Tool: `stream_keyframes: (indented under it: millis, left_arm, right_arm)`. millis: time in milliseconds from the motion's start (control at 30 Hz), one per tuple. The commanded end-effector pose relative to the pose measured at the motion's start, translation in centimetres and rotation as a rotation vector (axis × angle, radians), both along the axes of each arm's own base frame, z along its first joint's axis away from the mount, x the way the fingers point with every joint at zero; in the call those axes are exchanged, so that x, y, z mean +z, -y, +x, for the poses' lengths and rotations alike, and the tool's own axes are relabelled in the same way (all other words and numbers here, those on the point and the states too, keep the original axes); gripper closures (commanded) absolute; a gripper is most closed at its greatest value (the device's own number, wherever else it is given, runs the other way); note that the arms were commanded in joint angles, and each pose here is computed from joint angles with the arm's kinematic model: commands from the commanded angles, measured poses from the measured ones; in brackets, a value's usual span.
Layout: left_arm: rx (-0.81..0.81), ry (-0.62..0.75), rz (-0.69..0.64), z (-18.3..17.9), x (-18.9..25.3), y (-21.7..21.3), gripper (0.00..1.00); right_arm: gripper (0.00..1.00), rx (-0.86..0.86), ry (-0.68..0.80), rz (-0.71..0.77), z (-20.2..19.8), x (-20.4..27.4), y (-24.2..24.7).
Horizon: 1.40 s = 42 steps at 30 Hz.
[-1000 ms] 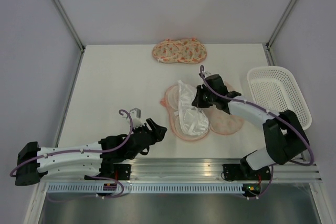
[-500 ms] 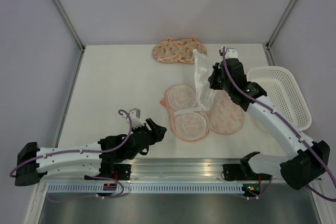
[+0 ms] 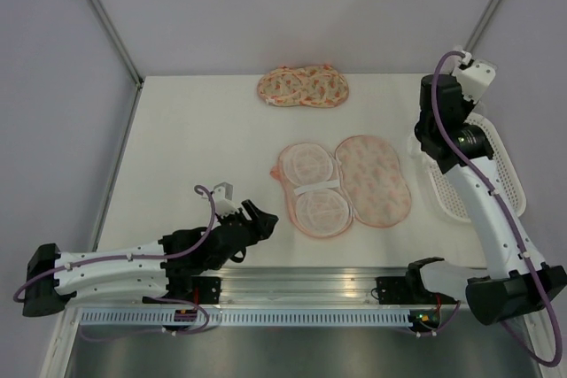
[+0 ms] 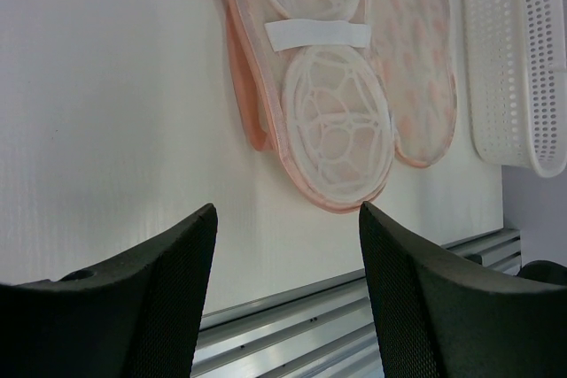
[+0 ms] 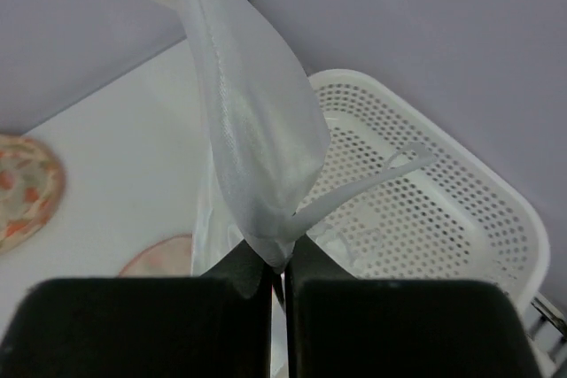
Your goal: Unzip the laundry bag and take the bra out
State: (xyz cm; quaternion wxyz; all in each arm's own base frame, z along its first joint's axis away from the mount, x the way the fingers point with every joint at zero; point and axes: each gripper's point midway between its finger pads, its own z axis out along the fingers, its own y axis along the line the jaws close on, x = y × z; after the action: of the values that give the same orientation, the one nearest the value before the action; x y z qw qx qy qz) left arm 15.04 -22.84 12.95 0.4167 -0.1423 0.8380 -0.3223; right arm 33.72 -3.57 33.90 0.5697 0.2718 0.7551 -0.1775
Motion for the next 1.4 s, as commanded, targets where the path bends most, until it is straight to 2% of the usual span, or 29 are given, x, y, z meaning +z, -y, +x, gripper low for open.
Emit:
stream_keyframes:
  millis: [0,133,167,233,400,533,567,600,633,667,767,867,933,1067,1233,1367]
  left_arm:
    - [-0.013,0.007,-0.023,-0.2,1.3,0.3,0.30]
    - [-0.028,-0.013,-0.034,-0.5,1.1,0.6,0.30]
    - [-0.032,-0.016,-0.033,-0.6,1.1,0.6,0.30]
    - [-0.036,-0.029,-0.032,-0.7,0.7,0.7,0.30]
    - [-0.033,-0.055,-0.031,-0.9,0.0,0.9,0.30]
    - [-0.032,-0.067,-0.021,-1.0,-0.4,1.1,0.30]
    - [-0.031,-0.070,-0.015,-1.0,-0.6,1.1,0.30]
    - [-0.028,-0.074,-0.014,-1.0,-0.7,1.0,0.30]
    - [-0.030,-0.073,-0.019,-1.0,-0.6,1.1,0.30]
    - [-0.032,-0.070,-0.012,-1.0,-0.6,1.1,0.30]
    - [-0.026,-0.066,-0.006,-0.9,-0.9,0.8,0.30]
    - [-0.014,-0.054,-0.005,-0.7,-1.0,0.4,0.30]
    - [-0.005,-0.047,-0.005,-0.6,-1.1,0.1,0.30]
    - [0.012,-0.039,-0.013,-0.5,-1.4,-0.5,0.29]
    - [0.022,-0.040,-0.025,-0.6,-1.8,-1.0,0.29]
    - [0.026,-0.046,-0.034,-0.7,-2.1,-1.2,0.29]
  right_arm:
    - [0.98,-0.256,-0.089,-0.073,-2.4,-3.1,5.6]
    - [0.96,-0.467,-0.075,0.017,-3.9,-8.1,10.7]
    - [0.97,-0.473,-0.111,0.028,-4.2,-10.4,11.1]
    - [0.97,-0.534,-0.101,0.055,-4.5,-12.0,12.4]
    - [0.98,-0.441,-0.225,0.164,-2.6,-18.0,11.6]
    - [0.98,-0.319,-0.282,0.229,-1.1,-20.7,9.8]
    - [0.93,-0.272,-0.308,0.238,-0.4,-21.1,9.4]
    - [0.84,-0.235,-0.315,0.256,0.2,-21.2,8.9]
    - [0.70,-0.195,-0.329,0.282,0.7,-21.4,8.2]
    - [0.46,-0.167,-0.326,0.290,1.1,-20.8,7.8]
    - [0.14,-0.123,-0.266,0.294,1.1,-18.5,7.3]
    - [0.03,-0.104,-0.165,0.282,0.2,-14.9,7.2]
    - [0.02,-0.080,-0.134,0.266,-0.4,-13.2,6.7]
    - [0.02,0.168,-0.078,0.295,-0.5,-10.1,1.9]
    - [0.02,0.325,-0.201,0.298,-2.0,-12.9,-3.0]
    - [0.03,0.280,-0.378,0.269,-3.5,-17.6,-3.8]
